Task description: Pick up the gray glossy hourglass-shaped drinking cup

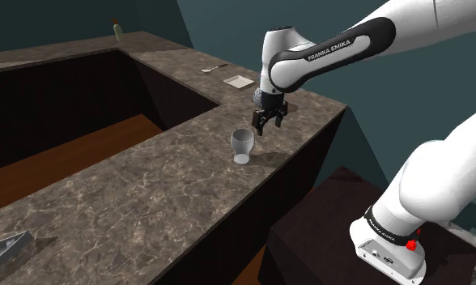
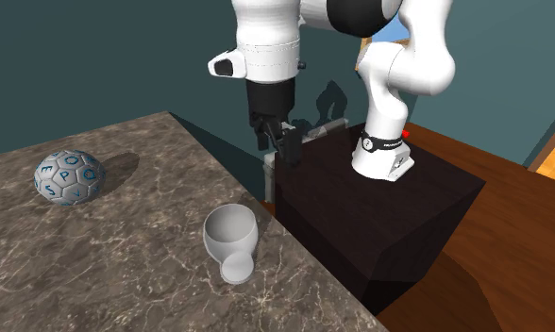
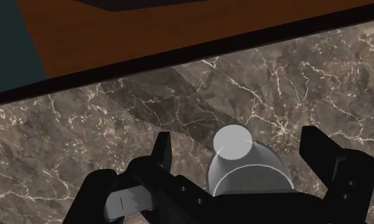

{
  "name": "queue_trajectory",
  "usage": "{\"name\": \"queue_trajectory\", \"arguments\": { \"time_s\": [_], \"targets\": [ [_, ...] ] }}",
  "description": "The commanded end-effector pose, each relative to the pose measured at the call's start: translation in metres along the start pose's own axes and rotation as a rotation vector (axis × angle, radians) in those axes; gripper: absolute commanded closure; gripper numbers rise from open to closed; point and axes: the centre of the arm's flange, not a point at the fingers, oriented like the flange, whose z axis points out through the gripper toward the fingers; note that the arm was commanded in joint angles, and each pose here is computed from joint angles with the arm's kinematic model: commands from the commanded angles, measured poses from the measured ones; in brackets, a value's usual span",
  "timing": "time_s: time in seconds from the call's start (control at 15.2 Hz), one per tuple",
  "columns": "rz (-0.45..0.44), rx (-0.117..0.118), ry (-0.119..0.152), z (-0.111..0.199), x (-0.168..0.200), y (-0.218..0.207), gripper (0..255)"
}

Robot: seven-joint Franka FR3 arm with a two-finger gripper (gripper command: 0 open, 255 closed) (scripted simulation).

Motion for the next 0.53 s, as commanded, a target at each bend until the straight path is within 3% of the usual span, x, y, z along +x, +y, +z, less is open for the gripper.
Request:
{"name": "queue_trajectory", "arguments": {
  "time_s": [0.0,0.46],
  "targets": [
    [-0.001,0.006,0.01,0.011,0.021,-0.012,0],
    [-0.007,0.023,0.039,0.052,0.082,-0.058,0]
  ]
}}
